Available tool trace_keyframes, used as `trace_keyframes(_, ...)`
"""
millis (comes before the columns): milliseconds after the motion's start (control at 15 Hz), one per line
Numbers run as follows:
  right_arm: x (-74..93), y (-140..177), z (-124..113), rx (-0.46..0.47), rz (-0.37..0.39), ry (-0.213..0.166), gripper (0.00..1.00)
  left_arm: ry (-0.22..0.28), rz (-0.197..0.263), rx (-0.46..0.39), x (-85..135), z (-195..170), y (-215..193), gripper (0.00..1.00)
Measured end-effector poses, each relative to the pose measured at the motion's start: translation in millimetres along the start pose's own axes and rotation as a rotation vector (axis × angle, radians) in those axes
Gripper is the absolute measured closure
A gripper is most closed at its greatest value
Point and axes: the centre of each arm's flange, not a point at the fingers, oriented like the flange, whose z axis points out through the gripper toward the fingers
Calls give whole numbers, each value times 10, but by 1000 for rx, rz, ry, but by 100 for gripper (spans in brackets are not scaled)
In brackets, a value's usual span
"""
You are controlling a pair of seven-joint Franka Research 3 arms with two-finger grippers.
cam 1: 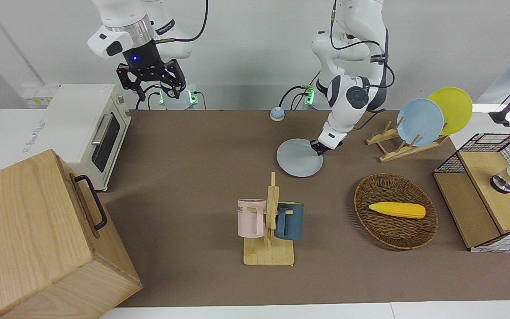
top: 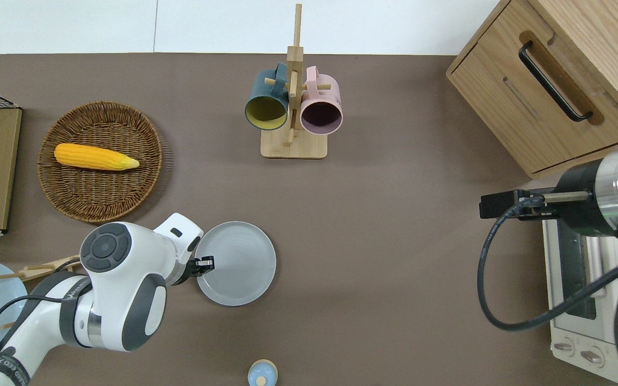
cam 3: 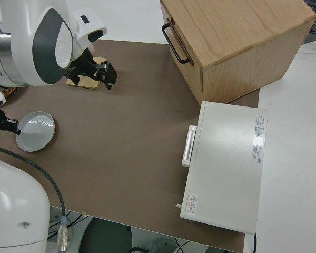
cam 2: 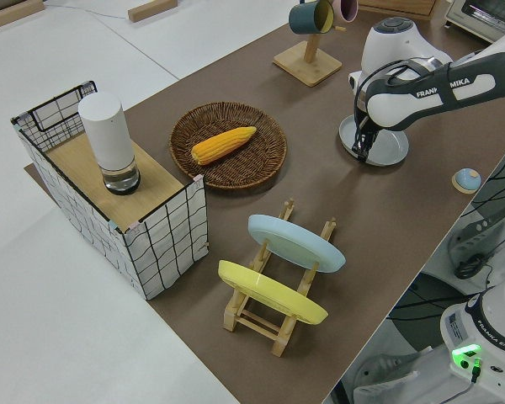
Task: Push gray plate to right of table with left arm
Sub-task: 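Push the gray plate with the left gripper toward the toaster oven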
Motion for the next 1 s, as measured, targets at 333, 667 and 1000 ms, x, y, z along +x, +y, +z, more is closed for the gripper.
trace_keyframes(333, 0, 0, 0, 0, 0, 0, 0, 15, -18, -11, -168, 48, 409, 97)
trace_keyframes(667, 0, 0, 0, 0, 0, 0, 0, 38, -42, -20, -304, 96, 715, 97)
trace_keyframes(1000, 0, 0, 0, 0, 0, 0, 0, 65, -82, -52, -563, 134, 1163, 97)
